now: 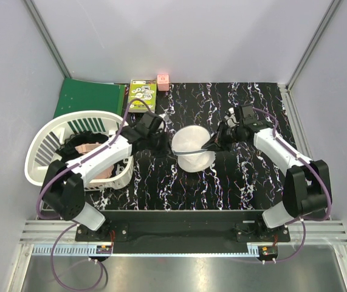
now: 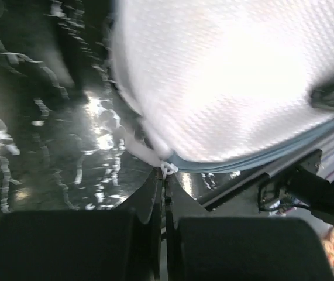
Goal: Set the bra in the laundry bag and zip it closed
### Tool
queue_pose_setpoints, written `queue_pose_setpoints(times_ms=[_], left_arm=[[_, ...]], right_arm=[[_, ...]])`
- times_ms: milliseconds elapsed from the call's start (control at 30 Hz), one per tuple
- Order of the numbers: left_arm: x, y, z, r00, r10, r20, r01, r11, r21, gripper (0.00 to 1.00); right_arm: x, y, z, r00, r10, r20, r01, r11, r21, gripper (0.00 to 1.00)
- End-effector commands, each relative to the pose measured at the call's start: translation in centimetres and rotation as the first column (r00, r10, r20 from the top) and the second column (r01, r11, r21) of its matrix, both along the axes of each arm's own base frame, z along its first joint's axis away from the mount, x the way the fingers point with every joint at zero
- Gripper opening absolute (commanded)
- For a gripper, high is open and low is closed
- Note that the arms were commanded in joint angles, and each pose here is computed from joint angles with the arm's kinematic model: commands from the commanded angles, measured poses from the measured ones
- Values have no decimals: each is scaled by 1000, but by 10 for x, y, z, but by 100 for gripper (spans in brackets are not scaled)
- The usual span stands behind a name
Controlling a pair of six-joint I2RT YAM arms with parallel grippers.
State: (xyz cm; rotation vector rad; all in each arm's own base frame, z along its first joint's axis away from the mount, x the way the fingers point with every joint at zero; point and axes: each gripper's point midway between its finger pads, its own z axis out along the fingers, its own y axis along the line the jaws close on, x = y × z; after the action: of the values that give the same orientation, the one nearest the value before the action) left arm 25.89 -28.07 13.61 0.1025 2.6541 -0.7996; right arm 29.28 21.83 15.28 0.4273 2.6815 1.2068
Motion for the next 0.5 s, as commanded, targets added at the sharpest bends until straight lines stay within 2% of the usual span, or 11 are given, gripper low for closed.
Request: queue_pose_setpoints(times_ms=[0,100,267,300,333,367,433,467], left_arm=[[-3,44,-11,1000,10,17,-13,988,154,0],[6,56,-14,999,28,42,-36,979,199,0],[21,51,4,996,-7,89,-10,981,193,0],[25,46,12,995,-17,98,-2,983,185,0],[23,47,16,995,-30,99,10,980,199,9],[27,45,27,991,-29,128,3,980,199,20],[22,43,40,985,-42,170,1,972,233,42],[21,39,51,980,-42,192,-3,973,230,51]], right_arm=[[9,-4,23,990,69,124,-78,994,70,0],[11,-3,32,978,116,175,-136,985,108,0],[18,0,39,966,145,213,-174,978,120,0],[20,-2,38,969,132,207,-155,983,98,7],[30,-14,27,976,87,197,-89,996,1,45],[25,-24,23,987,76,140,-65,995,-79,60],[27,-51,11,993,31,111,-1,966,-259,77],[17,-60,16,996,28,83,-1,952,-305,87]])
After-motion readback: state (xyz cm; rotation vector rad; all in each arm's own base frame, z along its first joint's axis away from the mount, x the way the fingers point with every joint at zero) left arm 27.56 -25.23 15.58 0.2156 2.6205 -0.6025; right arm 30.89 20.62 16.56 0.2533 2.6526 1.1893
